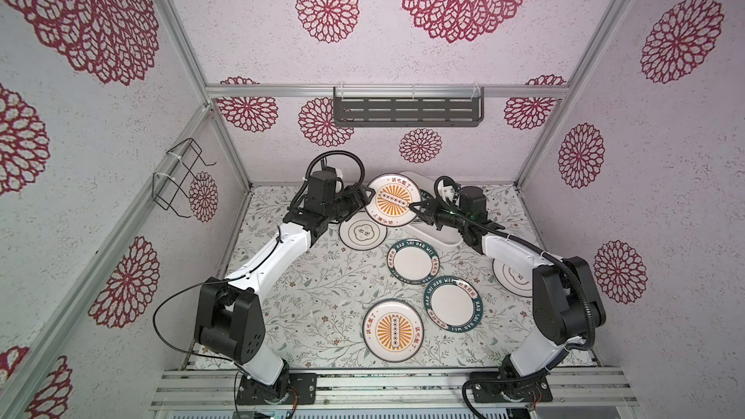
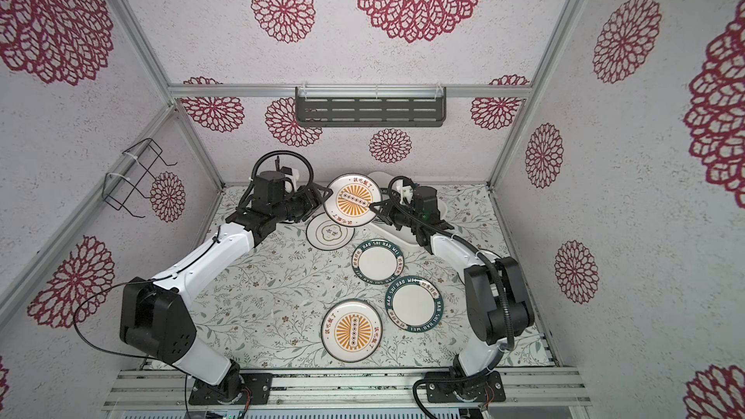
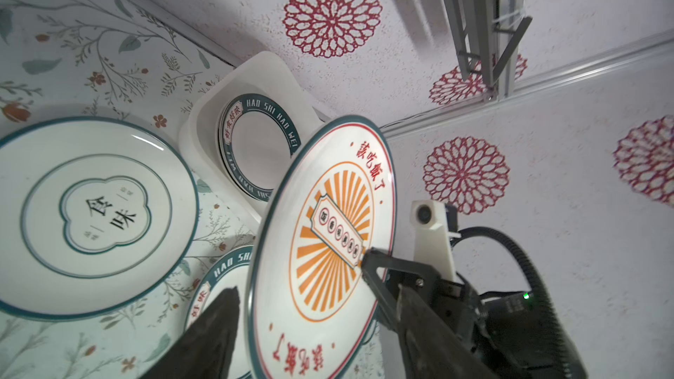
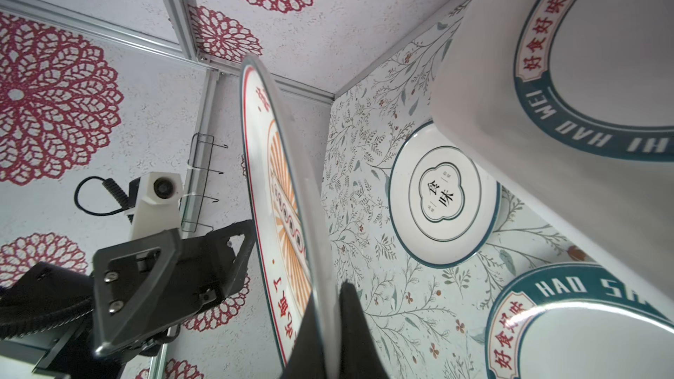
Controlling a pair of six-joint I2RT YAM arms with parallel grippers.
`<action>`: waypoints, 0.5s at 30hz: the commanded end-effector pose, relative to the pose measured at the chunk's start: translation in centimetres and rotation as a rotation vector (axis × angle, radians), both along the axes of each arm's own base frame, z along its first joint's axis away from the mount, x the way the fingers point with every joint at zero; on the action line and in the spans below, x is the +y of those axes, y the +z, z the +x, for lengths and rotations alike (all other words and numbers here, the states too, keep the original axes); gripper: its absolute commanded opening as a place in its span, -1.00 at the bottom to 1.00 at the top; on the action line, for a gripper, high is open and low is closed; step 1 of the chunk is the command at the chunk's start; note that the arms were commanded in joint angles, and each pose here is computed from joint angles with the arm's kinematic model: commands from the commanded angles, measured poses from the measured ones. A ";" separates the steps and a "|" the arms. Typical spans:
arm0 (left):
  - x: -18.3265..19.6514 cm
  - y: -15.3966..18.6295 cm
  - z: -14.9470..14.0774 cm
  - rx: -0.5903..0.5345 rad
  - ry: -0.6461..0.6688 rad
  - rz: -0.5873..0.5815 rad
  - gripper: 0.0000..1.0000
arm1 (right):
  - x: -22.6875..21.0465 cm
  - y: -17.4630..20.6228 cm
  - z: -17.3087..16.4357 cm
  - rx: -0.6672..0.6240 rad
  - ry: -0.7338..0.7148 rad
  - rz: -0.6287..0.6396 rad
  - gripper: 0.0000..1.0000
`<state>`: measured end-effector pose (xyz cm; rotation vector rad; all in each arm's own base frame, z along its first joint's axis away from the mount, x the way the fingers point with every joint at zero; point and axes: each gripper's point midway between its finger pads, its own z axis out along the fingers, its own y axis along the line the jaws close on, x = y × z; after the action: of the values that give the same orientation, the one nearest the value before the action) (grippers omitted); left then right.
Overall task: Place the plates into the plastic bin on the countertop
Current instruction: Place the plate in the plastic bin.
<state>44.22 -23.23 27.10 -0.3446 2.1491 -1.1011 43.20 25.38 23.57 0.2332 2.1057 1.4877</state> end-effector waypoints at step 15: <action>4.8 2.8 -1.4 -0.123 0.120 0.249 0.94 | -6.8 -2.2 4.2 0.033 -0.261 -0.167 -1.00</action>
<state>42.77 -19.65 29.91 -0.3018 2.0897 -0.8642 45.50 20.04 19.46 0.4660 2.1883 1.2365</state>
